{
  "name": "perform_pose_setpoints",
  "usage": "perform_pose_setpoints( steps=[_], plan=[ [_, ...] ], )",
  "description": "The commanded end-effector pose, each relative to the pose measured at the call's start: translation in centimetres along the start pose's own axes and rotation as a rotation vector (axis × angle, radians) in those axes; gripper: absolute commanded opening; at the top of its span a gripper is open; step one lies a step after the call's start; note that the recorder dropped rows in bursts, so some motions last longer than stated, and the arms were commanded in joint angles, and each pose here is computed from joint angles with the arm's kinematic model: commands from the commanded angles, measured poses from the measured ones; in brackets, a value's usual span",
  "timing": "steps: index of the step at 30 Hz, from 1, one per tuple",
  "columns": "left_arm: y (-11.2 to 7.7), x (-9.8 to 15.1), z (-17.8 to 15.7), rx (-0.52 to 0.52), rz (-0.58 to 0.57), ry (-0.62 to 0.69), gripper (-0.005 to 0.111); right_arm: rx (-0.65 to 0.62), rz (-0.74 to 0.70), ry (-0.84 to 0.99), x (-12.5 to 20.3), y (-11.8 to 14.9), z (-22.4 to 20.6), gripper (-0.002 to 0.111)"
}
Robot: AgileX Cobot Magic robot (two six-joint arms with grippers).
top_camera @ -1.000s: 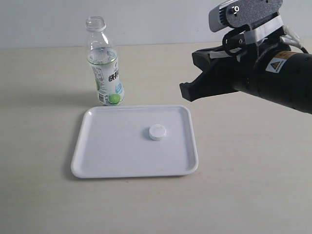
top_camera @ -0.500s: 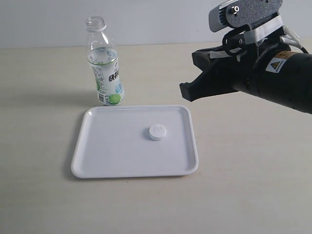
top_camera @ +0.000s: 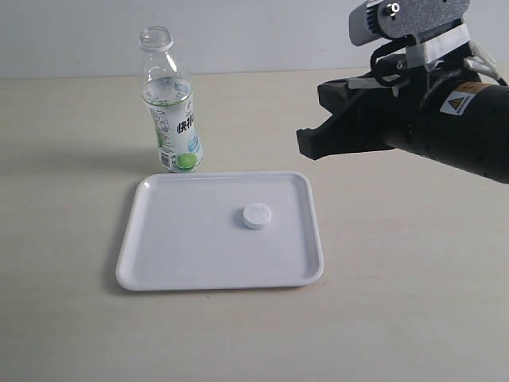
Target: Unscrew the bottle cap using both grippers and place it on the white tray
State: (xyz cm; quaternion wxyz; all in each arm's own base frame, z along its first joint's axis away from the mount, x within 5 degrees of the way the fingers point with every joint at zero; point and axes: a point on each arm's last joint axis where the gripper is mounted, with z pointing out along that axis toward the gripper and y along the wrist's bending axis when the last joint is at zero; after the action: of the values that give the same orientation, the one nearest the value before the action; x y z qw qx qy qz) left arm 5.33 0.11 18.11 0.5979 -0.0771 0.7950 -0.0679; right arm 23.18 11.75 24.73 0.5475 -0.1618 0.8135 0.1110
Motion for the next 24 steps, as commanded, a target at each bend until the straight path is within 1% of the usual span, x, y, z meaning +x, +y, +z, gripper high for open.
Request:
perform_pose_setpoints(
  steps=[1, 6, 14, 19, 24],
  plan=[
    [0.0, 0.1, 0.0, 0.000, -0.002, -0.002, 0.000, 0.058, 0.055, -0.047, -0.4, -1.7, -2.1, 0.000],
    [0.0, 0.1, 0.0, 0.000, -0.002, -0.002, 0.000, 0.163, 0.094, -0.115, -0.2, -4.3, -5.1, 0.000],
    [0.0, 0.1, 0.0, 0.000, -0.002, -0.002, 0.000, 0.364, 0.129, -0.193, 2.4, -7.3, -10.1, 0.000],
    [0.0, 0.1, 0.0, 0.000, -0.002, -0.002, 0.000, 0.475, 0.150, -0.272, 4.0, -7.9, -13.2, 0.000],
    [0.0, 0.1, 0.0, 0.000, -0.002, -0.002, 0.000, 0.553, 0.130, -0.384, 5.9, -7.3, -16.1, 0.000]
  ],
)
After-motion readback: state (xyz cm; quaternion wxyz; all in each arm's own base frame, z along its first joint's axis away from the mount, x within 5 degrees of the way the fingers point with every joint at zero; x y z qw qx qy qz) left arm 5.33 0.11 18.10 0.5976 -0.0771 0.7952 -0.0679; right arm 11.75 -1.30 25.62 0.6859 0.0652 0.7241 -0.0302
